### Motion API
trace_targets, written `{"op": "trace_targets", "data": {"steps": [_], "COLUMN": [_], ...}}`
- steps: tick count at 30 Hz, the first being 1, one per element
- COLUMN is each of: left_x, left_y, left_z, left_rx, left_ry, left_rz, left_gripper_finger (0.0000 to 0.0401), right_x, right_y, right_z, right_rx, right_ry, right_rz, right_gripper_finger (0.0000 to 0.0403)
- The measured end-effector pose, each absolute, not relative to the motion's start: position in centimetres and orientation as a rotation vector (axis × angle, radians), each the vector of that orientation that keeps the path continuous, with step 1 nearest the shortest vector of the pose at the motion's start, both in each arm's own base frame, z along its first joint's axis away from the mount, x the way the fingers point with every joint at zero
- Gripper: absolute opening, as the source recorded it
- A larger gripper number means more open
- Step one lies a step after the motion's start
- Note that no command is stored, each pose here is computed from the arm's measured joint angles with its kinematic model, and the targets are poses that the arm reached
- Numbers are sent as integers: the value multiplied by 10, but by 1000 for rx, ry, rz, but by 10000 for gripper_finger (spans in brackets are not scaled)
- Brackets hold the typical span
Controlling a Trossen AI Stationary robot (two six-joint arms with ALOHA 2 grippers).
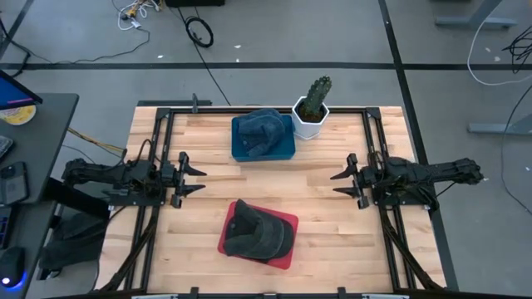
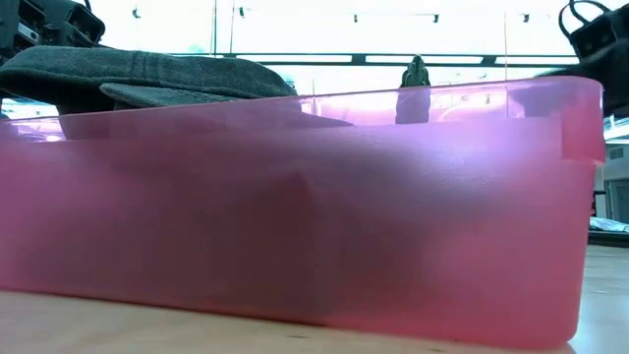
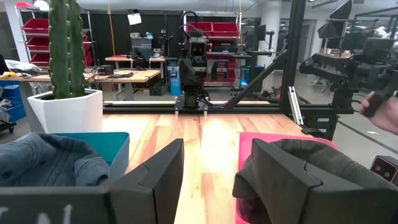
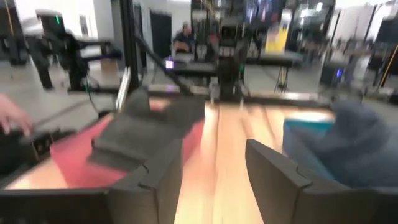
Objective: Pick & Place hat
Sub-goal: Return to home position
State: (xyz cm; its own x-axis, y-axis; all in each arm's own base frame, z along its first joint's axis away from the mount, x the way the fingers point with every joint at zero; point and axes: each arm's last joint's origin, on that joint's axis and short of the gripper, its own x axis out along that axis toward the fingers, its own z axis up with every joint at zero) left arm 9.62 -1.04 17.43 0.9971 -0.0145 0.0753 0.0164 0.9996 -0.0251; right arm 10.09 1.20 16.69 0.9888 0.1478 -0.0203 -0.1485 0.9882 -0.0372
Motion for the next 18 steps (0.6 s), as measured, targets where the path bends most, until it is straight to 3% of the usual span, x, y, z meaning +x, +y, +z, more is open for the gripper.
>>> {"op": "trace_targets", "data": {"steps": [18], "left_x": [96], "left_y": [-10], "left_z": [174], "left_rx": [-25], "left_ry": [-76], "left_rz": [-15], "left_gripper_finger": [193], "right_x": [102], "right_y": [12], "right_z": [164], "right_rx": [-37], "right_ry": [54], "right_rz": [142], "right_gripper_finger": [178]}}
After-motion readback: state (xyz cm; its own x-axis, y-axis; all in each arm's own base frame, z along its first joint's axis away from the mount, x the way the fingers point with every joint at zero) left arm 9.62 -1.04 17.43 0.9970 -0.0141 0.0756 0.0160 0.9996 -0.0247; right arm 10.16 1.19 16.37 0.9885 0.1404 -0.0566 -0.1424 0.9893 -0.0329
